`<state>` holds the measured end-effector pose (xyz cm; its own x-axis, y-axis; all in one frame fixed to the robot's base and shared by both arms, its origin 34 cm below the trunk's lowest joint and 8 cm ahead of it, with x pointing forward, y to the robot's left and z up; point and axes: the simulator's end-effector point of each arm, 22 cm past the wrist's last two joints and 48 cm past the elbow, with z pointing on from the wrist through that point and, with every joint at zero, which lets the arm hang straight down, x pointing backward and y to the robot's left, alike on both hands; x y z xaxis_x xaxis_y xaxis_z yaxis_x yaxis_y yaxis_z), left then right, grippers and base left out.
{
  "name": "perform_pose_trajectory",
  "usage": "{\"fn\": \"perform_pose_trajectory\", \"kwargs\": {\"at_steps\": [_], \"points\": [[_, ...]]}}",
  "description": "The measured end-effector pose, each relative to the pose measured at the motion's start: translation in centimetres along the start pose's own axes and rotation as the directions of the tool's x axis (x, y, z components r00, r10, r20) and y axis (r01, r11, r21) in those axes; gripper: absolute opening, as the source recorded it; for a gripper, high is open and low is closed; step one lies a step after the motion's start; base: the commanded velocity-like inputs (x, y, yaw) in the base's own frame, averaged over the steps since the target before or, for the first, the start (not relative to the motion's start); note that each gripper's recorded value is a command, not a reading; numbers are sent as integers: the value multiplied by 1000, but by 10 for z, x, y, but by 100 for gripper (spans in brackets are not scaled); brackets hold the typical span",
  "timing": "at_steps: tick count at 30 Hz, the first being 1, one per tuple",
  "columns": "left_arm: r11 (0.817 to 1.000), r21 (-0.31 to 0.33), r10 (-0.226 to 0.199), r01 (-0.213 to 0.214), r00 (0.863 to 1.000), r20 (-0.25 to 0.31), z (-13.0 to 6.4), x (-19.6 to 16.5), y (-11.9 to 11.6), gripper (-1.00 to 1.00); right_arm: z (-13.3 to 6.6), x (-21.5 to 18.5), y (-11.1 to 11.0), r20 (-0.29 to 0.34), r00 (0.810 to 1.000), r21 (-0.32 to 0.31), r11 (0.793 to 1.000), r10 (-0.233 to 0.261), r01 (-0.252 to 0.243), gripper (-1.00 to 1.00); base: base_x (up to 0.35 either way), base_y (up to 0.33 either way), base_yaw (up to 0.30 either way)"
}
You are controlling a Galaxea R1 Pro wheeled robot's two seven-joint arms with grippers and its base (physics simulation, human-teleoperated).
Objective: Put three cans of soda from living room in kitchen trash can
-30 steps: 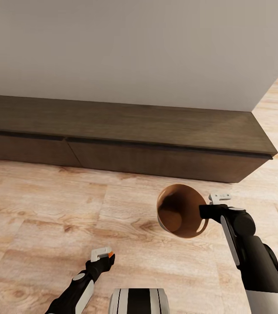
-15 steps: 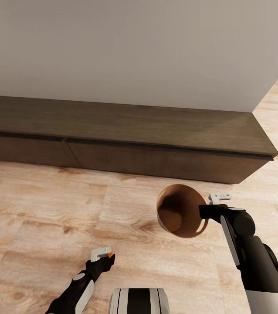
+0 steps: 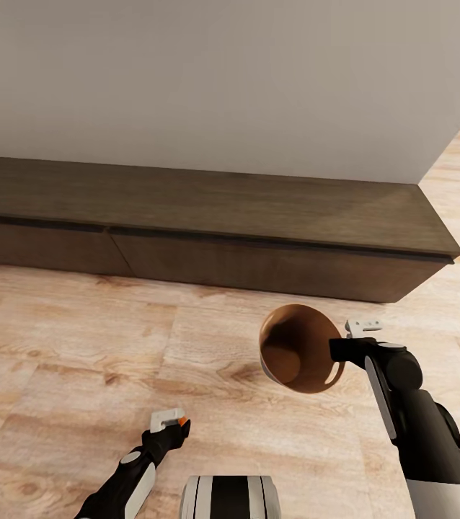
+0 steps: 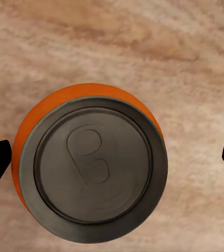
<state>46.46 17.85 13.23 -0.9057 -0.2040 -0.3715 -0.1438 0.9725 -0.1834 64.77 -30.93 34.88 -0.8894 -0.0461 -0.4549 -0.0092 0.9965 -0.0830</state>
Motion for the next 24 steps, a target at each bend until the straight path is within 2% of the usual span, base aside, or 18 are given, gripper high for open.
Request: {"fn": "perform_pose_trajectory", "kwargs": {"at_steps": [16, 17, 24], "points": [[1000, 0, 1, -1, 1000, 0, 4, 3, 1, 100, 3, 3, 1, 0, 1000, -2, 1000, 1, -1, -100, 0, 0, 0], [1000, 0, 0, 0, 1000, 0, 4, 3, 1, -100, 3, 3, 1, -1, 1000, -2, 1000, 1, -1, -100, 0, 0, 0], [1000, 0, -2, 2, 1000, 0, 4, 2, 1, -100, 3, 3, 1, 1, 1000, -2, 1000, 1, -1, -100, 0, 0, 0]]}}
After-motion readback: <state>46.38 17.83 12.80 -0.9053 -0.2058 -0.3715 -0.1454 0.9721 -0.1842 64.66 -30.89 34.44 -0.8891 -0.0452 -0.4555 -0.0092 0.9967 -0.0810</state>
